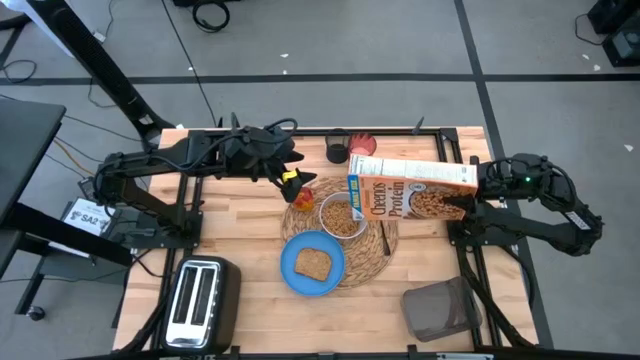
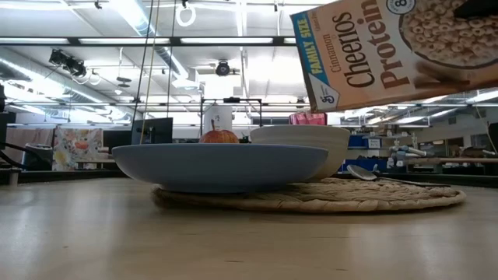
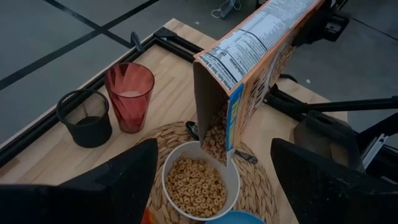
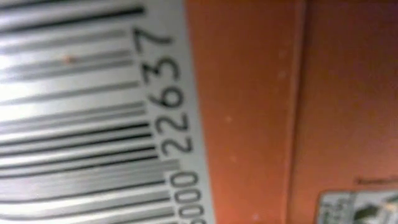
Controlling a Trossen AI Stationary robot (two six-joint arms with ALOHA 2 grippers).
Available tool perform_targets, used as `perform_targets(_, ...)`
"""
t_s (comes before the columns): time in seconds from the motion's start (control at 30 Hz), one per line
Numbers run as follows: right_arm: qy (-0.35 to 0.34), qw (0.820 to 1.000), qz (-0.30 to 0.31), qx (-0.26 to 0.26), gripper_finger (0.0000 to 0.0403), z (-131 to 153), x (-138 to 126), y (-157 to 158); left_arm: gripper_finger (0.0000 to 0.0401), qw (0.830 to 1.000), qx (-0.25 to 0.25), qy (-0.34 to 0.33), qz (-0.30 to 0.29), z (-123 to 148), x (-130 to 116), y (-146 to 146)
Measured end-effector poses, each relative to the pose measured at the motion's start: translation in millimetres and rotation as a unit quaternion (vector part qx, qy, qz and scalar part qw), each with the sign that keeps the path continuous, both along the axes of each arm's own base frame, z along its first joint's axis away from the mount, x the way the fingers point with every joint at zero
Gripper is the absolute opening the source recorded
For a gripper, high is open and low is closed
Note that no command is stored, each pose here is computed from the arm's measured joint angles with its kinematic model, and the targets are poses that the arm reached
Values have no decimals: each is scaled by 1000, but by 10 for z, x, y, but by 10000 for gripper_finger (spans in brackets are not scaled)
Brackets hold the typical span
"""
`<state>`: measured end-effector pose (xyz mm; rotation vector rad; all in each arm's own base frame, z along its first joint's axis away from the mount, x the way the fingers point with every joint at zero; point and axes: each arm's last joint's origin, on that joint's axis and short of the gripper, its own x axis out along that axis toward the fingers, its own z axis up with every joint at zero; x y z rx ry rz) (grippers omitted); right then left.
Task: Arrange a breakfast setting
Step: Pour the brown cereal from the orange cereal box into the white bowl
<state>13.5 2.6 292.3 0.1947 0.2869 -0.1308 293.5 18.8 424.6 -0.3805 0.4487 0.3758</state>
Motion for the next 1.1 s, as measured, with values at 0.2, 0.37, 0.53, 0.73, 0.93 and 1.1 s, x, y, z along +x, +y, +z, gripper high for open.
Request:
perform_targets(0.2, -2, 1000, 2, 0, 248, 4, 1, 0, 318, 1000, 0, -6, 0, 10, 5, 0)
perform_targets(0.37, -2, 1000, 2, -2, 247, 5, 1, 1, 318, 1000, 0, -6, 0, 10, 5, 1)
perform_targets(0.53, -11, 1000, 1, -6, 247, 31, 6, -2, 318, 1000, 0, -6, 0, 9, 5, 1)
perform_targets(0.73, 1, 1000, 2, -14, 247, 20, 13, -7, 318, 1000, 0, -6, 1, 9, 5, 3)
perform_targets(0.93, 7, 1000, 10, -15, 247, 5, 42, -14, 318, 1000, -1, -6, 1, 11, 4, 4)
perform_targets(1.1, 2, 1000, 13, -21, 247, 19, 47, -15, 318, 1000, -5, -8, 4, 12, 5, 4)
